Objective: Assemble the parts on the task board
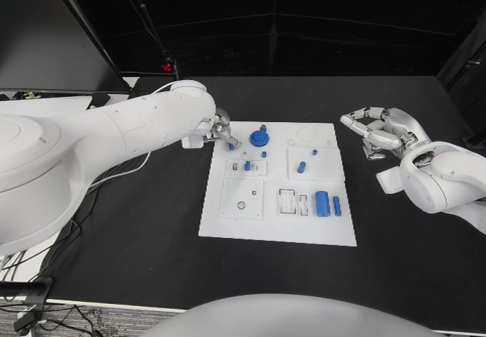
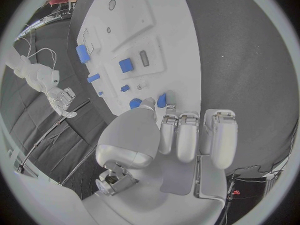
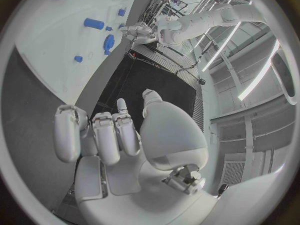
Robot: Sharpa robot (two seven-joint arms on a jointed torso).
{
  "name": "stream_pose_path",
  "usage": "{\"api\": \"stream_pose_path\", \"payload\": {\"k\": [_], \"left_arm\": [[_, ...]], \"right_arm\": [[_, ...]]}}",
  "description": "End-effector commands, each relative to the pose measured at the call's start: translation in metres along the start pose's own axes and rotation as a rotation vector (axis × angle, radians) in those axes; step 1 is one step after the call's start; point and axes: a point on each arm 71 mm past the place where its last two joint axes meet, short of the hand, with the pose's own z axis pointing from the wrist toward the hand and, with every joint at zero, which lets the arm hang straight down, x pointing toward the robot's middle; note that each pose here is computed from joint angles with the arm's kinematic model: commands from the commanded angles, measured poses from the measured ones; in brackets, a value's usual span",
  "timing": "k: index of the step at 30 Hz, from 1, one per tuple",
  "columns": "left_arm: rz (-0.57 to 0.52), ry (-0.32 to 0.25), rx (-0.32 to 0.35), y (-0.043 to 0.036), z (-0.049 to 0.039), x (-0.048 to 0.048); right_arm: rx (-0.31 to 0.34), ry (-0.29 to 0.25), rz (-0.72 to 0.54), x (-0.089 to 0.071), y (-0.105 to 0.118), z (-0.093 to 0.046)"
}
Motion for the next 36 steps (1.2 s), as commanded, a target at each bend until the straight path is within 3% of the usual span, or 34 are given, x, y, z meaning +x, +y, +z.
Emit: {"api": "stream_pose_path", "payload": {"k": [1,36], "left_arm": [[0.003,-0.002,0.013,-0.002,-0.0004,-0.0006],[-0.015,-0.05,0.058,-0.0002,-0.0018,-0.0034]], "right_arm": [[-0.006,0.0,0.001,0.0002,0.0012,0.0003],[0.005,-0.006,-0.001,-0.0013,0.0,-0.0001]]}}
